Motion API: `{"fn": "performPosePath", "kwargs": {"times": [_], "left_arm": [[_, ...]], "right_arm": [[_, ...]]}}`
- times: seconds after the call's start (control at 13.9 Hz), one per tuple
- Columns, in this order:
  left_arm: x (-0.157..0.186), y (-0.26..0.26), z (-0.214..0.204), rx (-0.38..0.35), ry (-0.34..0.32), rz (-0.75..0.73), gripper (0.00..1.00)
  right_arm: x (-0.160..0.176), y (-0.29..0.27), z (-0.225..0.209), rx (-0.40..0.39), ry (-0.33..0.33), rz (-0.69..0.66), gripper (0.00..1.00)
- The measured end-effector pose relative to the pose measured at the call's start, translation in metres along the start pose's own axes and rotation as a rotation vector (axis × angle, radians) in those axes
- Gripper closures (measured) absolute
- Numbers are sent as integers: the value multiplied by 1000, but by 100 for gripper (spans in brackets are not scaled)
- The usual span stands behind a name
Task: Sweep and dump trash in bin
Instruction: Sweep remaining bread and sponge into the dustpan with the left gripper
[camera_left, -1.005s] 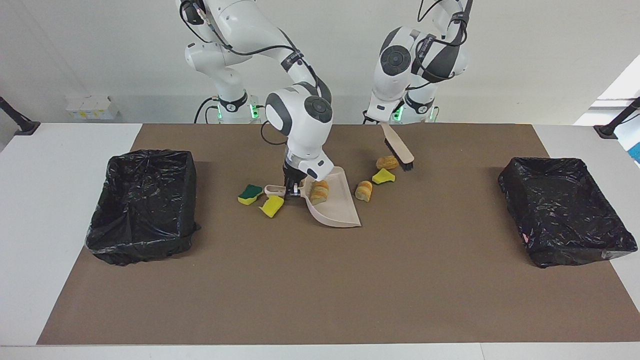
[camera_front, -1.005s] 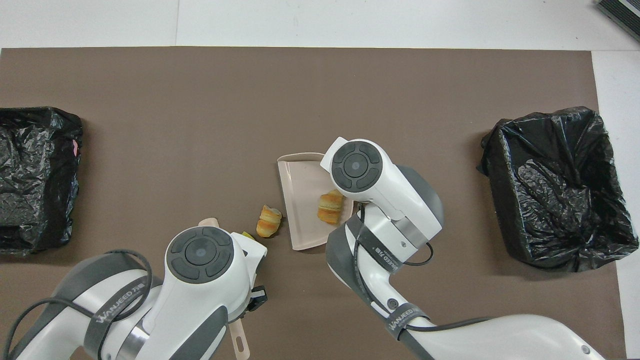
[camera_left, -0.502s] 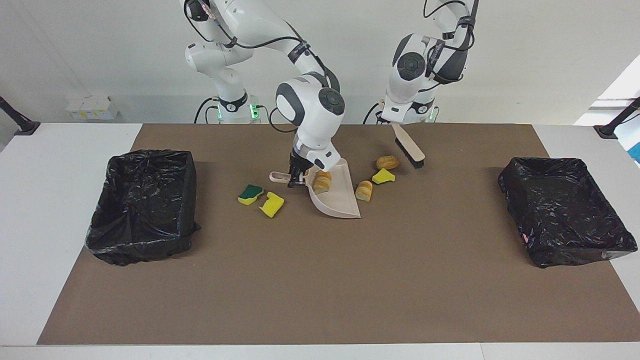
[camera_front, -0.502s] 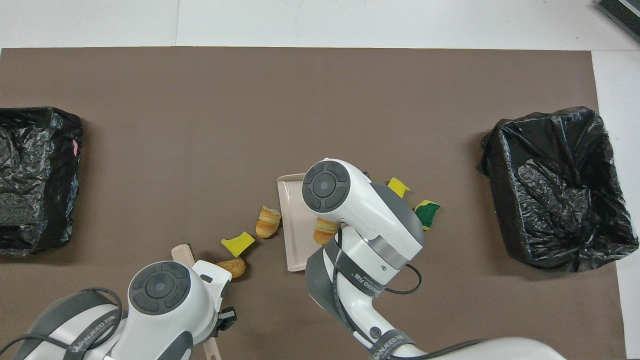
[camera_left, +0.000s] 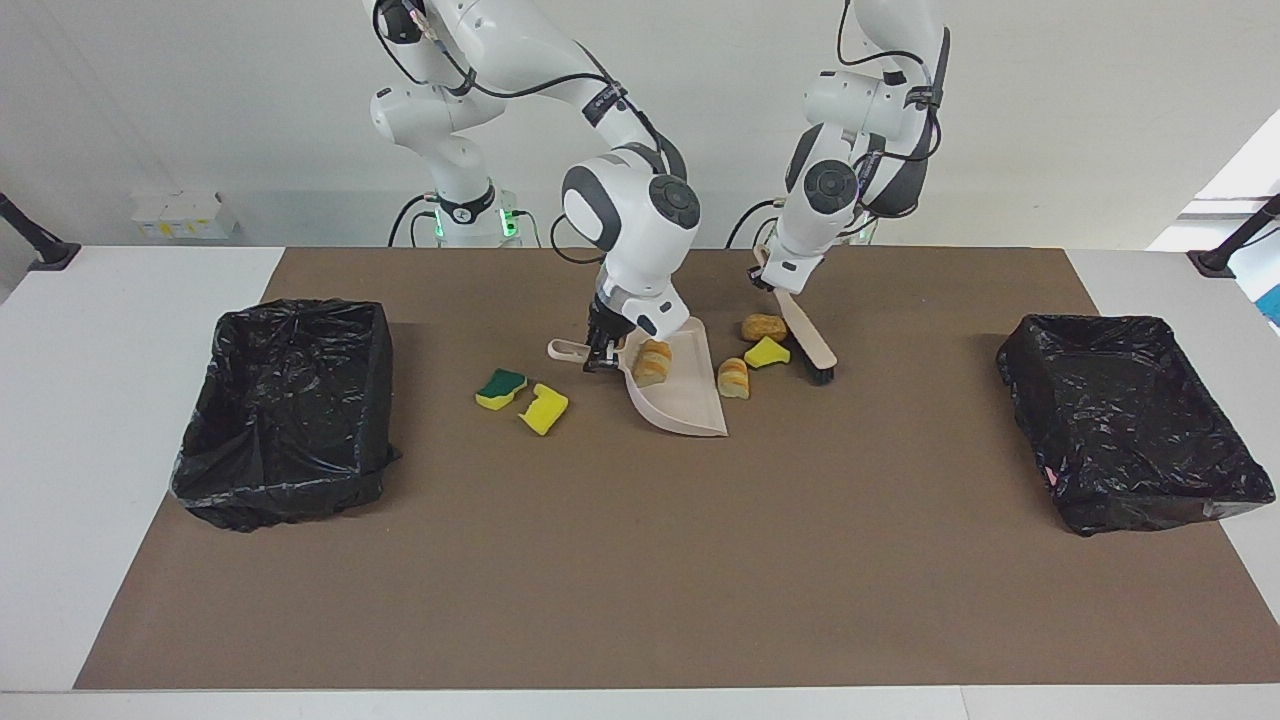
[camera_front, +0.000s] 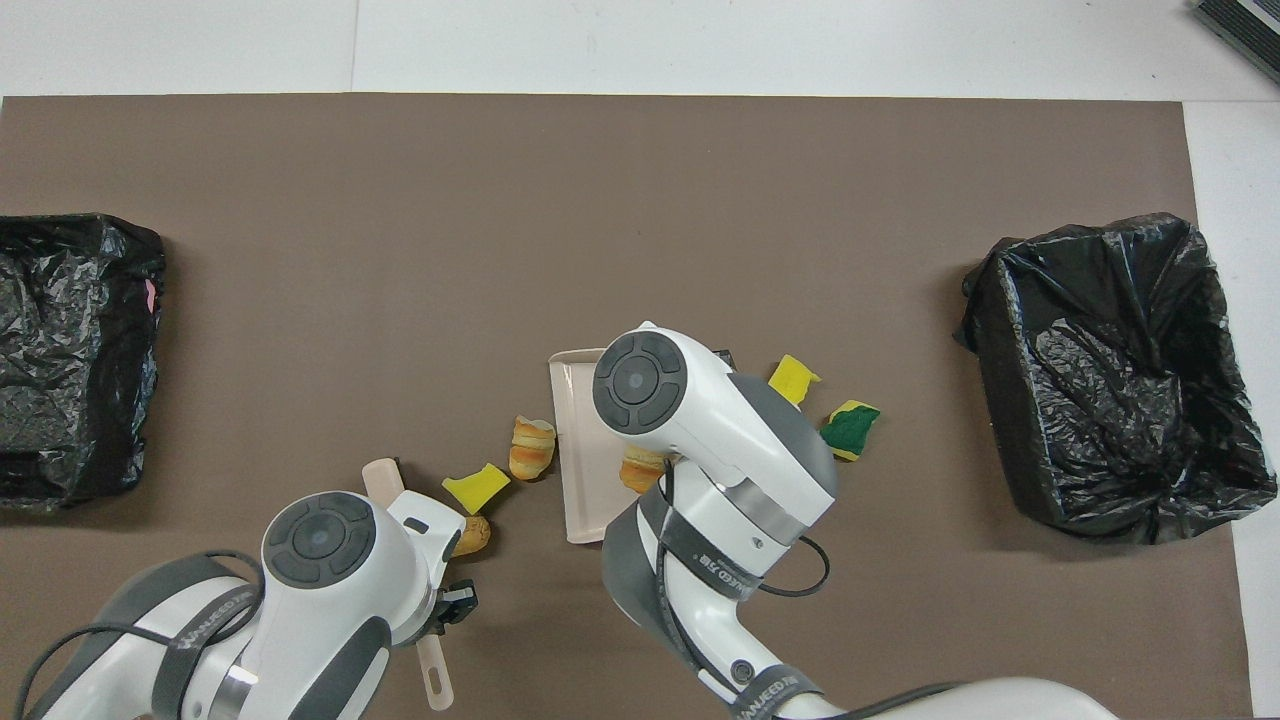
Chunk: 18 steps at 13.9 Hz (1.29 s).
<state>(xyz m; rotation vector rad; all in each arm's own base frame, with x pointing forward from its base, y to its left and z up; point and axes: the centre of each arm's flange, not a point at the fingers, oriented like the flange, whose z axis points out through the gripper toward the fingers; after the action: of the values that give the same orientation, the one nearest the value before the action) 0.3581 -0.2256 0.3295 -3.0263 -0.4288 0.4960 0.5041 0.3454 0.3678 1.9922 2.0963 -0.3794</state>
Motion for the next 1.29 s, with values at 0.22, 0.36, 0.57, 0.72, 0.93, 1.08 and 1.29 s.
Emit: {"fn": "performPosePath", "kwargs": {"times": [0.22,0.36,0.57,0.72,0.93,1.08,1.29], "left_arm": [[22,23,-20,-68,22,-7,74],[24,36,-22,-79,26,20,74],[2,64,-22,-103,48,151,74],[-7,77,-28,-120,61,226,74],[-10,95,-43,-138,77,269,74],[-14,96,-46,-109,35,278,74],[-26,83,-56,-39,-64,265,74]], "right_arm": [[6,-4,-2,-4,0,11,68],[6,-4,-2,-2,4,21,68],[8,-3,1,6,11,39,68],[8,-1,-2,1,16,44,68],[-2,9,-5,2,15,54,68],[-9,14,-4,4,16,58,68],[-11,15,-4,5,17,60,68]]}}
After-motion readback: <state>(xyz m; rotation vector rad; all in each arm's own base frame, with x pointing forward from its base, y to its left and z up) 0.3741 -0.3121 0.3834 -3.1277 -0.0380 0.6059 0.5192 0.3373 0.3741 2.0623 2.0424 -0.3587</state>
